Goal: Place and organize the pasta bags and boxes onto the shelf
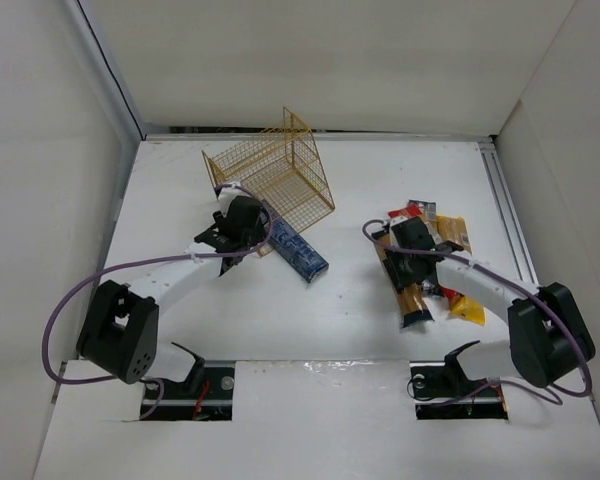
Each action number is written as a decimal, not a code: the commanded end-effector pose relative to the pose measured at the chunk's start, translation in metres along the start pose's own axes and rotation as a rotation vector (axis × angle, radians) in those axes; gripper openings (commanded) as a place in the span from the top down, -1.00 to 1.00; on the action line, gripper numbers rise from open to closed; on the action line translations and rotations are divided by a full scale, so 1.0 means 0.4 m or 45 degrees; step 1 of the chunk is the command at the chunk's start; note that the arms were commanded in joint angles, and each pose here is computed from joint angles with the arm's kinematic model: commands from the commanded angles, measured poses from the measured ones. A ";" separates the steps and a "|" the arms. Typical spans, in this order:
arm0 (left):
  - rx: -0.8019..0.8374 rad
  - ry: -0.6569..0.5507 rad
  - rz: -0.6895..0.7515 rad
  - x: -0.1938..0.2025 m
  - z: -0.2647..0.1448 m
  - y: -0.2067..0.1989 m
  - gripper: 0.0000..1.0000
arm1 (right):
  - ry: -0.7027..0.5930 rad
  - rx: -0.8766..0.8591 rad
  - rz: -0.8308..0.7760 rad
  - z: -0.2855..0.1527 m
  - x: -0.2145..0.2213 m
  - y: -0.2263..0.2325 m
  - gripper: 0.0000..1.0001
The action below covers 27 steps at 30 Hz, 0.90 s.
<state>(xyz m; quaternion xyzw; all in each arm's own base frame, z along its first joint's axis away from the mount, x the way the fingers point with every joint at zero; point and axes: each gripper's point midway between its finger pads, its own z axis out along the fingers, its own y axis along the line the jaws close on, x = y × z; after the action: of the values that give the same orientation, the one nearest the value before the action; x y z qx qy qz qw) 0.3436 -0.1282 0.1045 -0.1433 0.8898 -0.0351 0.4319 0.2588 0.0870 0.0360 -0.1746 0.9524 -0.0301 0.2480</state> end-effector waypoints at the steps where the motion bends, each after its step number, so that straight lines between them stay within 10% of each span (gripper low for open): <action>1: 0.066 -0.097 -0.028 -0.068 0.002 -0.050 0.05 | 0.013 -0.089 -0.069 0.013 0.008 0.032 0.32; 5: 0.087 -0.083 -0.015 -0.064 0.012 -0.064 0.24 | -0.150 -0.143 -0.138 -0.042 -0.063 0.051 1.00; 14: 0.063 -0.073 -0.004 -0.058 0.029 -0.063 1.00 | -0.718 -0.305 -0.355 -0.237 -0.281 0.125 1.00; 27: 0.071 -0.039 -0.017 -0.031 0.037 -0.062 1.00 | -0.759 -0.409 -0.490 -0.172 -0.453 0.229 1.00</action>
<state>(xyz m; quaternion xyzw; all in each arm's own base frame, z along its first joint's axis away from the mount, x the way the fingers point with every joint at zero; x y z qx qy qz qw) 0.3599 -0.1368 0.0989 -0.1318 0.8895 -0.0339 0.4362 0.2959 0.1929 0.0961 -0.3866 0.8468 0.0999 0.3513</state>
